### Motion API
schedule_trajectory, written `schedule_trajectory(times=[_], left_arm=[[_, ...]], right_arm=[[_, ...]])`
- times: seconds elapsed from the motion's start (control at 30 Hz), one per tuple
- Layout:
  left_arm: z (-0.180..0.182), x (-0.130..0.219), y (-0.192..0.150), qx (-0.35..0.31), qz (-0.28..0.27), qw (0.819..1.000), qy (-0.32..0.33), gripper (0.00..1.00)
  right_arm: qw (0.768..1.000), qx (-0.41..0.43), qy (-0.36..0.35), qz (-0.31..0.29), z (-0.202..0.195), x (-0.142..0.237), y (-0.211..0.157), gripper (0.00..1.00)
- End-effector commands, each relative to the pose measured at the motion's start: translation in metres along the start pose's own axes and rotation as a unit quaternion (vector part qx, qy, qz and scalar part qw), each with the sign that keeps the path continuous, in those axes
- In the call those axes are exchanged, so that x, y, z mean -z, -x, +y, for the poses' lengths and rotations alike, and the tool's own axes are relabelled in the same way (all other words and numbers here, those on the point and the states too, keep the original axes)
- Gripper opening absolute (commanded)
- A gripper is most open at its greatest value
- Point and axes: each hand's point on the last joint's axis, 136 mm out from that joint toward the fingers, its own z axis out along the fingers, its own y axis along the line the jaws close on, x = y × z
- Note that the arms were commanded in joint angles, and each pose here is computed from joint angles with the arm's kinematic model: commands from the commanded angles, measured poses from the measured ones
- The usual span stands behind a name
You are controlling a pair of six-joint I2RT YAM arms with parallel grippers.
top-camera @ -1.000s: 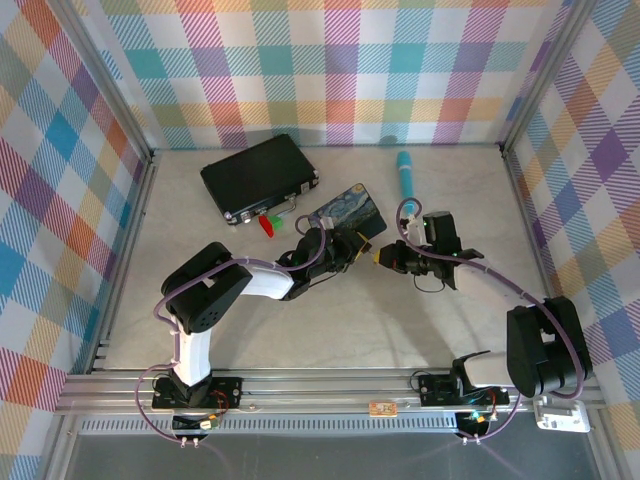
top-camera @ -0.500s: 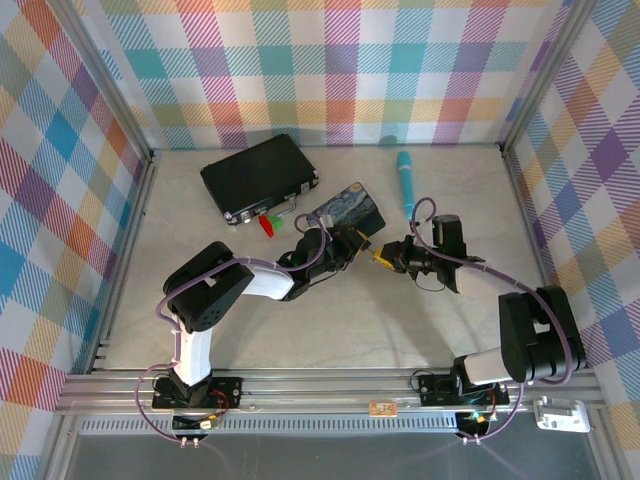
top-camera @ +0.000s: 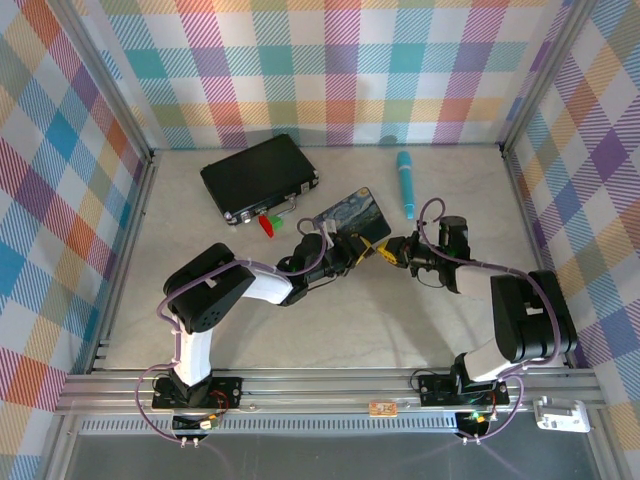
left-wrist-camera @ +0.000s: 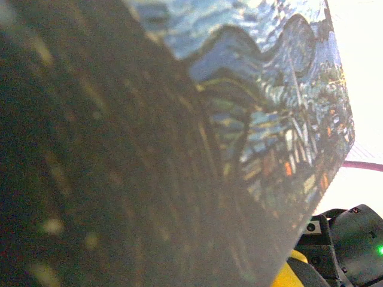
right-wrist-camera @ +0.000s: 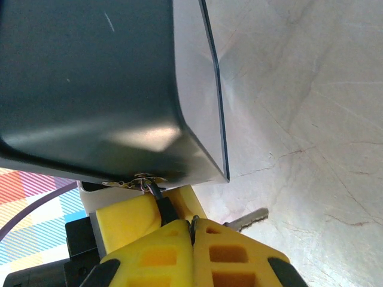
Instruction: Unlock the padlock with the key
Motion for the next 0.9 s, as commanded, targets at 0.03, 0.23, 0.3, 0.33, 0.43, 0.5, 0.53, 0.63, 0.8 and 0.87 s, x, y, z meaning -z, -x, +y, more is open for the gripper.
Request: schedule_trajectory(times=[0.03, 0.23, 0.3, 0.33, 0.43, 0.5, 0.53, 0.63, 0.8, 0.87], left_arm=[[-0.005, 0.002, -0.025, -0.008, 0.016, 1.000, -0.004, 0.00], [0.028, 0.001, 0.007, -0.044, -0.066, 0.992, 0.094, 0.00], [0.033, 0.000, 0.013, -0.057, -0.081, 0.988, 0.115, 0.00], [0.034, 0.000, 0.017, -0.059, -0.090, 0.987, 0.120, 0.00], [0.038, 0.000, 0.027, -0.073, -0.116, 0.980, 0.143, 0.00], [0.042, -0.002, 0.032, -0.079, -0.129, 0.976, 0.159, 0.00], [0.043, -0.003, 0.034, -0.080, -0.135, 0.974, 0.163, 0.00], [0.053, -0.011, 0.036, -0.075, -0.139, 0.971, 0.181, 0.00], [0.063, -0.025, 0.032, -0.062, -0.128, 0.971, 0.191, 0.07], [0.068, -0.027, 0.030, -0.059, -0.122, 0.971, 0.198, 0.12]], right_arm=[[0.999, 0.037, 0.018, -0.012, 0.016, 0.010, -0.012, 0.00], [0.996, 0.068, -0.035, -0.041, 0.010, 0.027, -0.016, 0.00], [0.995, 0.075, -0.042, -0.046, 0.010, 0.029, -0.015, 0.00], [0.995, 0.076, -0.046, -0.048, 0.009, 0.029, -0.015, 0.00], [0.993, 0.085, -0.062, -0.053, 0.005, 0.030, -0.011, 0.00], [0.991, 0.093, -0.075, -0.059, 0.004, 0.031, -0.008, 0.00], [0.990, 0.099, -0.080, -0.063, 0.005, 0.032, -0.007, 0.00], [0.986, 0.113, -0.096, -0.075, 0.006, 0.037, -0.004, 0.00], [0.981, 0.128, -0.117, -0.088, 0.003, 0.044, -0.003, 0.00], [0.980, 0.131, -0.122, -0.091, 0.001, 0.046, -0.004, 0.00]])
